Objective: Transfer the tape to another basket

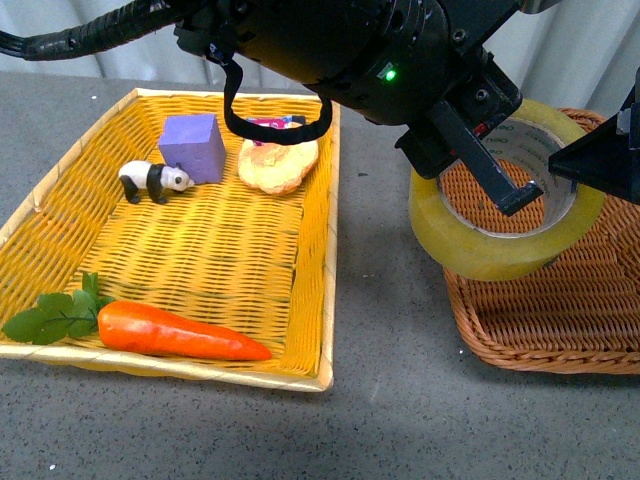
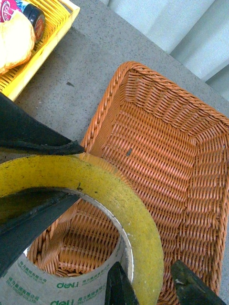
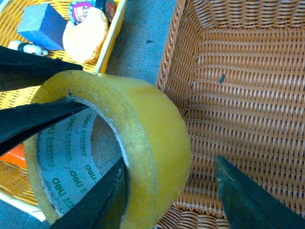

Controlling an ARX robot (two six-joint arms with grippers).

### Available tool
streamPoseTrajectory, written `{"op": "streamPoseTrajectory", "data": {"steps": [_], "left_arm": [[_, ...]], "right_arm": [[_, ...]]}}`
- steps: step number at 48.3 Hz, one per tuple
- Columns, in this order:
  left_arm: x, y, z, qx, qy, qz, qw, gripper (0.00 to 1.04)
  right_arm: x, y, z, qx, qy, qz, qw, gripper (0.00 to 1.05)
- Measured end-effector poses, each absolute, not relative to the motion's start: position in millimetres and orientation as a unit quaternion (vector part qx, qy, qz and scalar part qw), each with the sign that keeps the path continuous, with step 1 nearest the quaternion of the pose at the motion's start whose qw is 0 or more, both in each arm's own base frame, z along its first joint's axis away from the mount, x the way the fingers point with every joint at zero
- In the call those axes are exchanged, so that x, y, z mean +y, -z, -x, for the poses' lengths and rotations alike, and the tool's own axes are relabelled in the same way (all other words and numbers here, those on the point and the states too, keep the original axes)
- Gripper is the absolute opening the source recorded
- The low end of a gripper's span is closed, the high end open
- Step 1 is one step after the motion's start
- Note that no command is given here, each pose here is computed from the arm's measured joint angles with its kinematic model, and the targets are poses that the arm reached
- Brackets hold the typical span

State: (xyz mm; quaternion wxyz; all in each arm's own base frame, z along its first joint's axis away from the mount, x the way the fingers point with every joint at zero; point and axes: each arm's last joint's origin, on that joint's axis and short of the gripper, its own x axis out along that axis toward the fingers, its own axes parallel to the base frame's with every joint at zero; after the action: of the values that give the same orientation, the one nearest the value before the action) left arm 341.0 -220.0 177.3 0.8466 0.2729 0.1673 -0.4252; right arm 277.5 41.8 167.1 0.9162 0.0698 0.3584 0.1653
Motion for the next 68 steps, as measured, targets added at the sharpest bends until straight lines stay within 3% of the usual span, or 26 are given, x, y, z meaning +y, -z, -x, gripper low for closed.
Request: {"op": "streamPoseTrajectory", "data": {"steps": [13, 21, 23, 38, 46, 56, 68], "left_arm": [[-222, -179, -342, 0.166, 0.423, -0.271, 0.849, 0.16], [-224, -180, -341, 0.174, 0.409, -0.275, 0.852, 0.17], [-226, -182, -341, 0.183, 0.387, -0.282, 0.859, 0.27], [-217, -192, -344, 0.181, 0.355, -0.276, 0.875, 0.69], [-201, -204, -350, 0.163, 0.322, -0.264, 0.894, 1.0], [-151, -201, -359, 0.13, 0.165, -0.193, 0.958, 0.98], [-104, -193, -364, 0.132, 0.047, -0.106, 0.984, 0.98]], "right_arm": [[46, -170, -279, 0.363, -0.168, -0.067, 0.914, 0.19], [46, -168, -281, 0.368, -0.161, -0.062, 0.914, 0.14], [47, -166, -283, 0.37, -0.157, -0.058, 0.914, 0.14], [34, -161, -298, 0.372, -0.111, -0.052, 0.92, 0.13], [18, -152, -314, 0.38, -0.08, -0.055, 0.92, 0.13], [2, -122, -334, 0.414, -0.06, -0.067, 0.906, 0.13], [-7, -90, -340, 0.446, -0.023, -0.062, 0.893, 0.13]]}}
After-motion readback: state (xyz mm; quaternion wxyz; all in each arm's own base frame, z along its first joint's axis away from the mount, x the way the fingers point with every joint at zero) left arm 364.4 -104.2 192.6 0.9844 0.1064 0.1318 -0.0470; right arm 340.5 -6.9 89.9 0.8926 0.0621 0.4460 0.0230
